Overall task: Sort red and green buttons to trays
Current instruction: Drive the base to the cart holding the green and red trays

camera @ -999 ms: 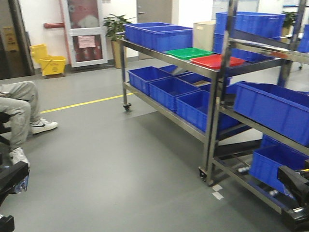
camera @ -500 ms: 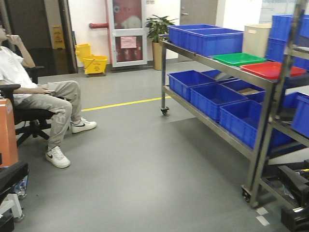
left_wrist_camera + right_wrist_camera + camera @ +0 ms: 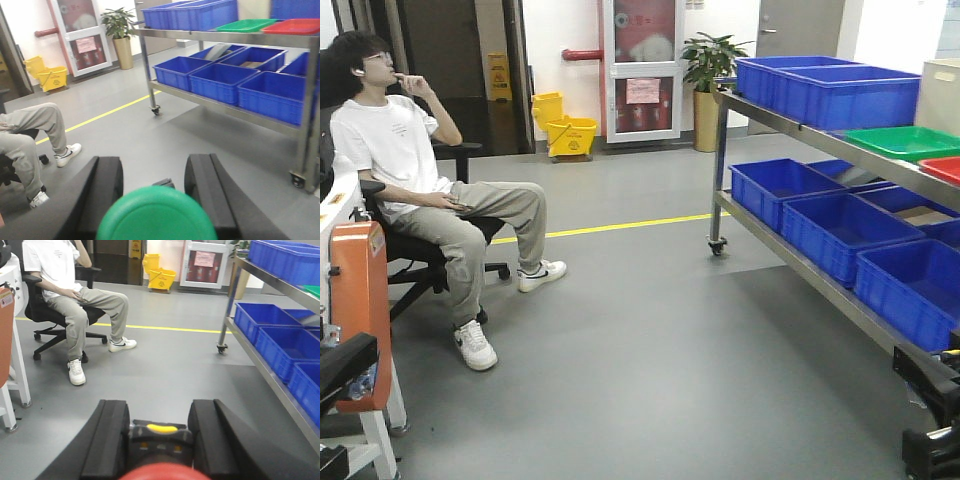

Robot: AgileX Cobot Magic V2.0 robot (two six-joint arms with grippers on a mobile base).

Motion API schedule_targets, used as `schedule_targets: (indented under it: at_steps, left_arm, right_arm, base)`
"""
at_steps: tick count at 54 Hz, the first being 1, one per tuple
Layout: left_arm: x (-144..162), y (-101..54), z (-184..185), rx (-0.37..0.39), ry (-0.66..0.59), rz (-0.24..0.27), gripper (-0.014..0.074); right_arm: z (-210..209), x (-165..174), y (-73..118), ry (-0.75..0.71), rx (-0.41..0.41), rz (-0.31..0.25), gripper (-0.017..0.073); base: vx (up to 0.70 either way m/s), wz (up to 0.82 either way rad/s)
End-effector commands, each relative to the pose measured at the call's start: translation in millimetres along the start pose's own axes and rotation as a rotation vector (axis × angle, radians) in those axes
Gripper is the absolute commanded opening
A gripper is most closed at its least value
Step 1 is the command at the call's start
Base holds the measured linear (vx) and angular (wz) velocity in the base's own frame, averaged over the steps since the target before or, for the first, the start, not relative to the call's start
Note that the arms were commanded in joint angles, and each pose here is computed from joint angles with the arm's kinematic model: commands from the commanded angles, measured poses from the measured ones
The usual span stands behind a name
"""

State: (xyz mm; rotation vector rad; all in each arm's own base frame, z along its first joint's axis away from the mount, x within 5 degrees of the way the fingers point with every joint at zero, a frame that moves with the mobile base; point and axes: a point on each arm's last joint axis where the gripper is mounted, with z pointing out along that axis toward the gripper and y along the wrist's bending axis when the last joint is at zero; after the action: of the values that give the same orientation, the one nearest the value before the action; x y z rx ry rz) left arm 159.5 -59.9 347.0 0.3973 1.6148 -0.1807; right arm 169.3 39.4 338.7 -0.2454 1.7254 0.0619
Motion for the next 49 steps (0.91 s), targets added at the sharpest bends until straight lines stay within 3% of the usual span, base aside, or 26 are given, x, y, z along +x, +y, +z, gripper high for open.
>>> schedule_targets:
  at_steps: [1, 49]
  left_arm:
    - [-21.5, 3.2, -4.0, -0.024, -0.136, -0.008, -0.0006]
    - [-21.0, 3.1, -3.7, -0.023, -0.131, -0.008, -0.0006]
  right_arm:
    - [-2.9, -16.0, 2.2, -0.082, -0.035, -0.006, -0.0009]
    - [-2.8, -15.4, 1.6, -0.075, -0.028, -0.006, -0.0009]
  base:
    - [0.42, 0.14]
    - [0.48, 0.08]
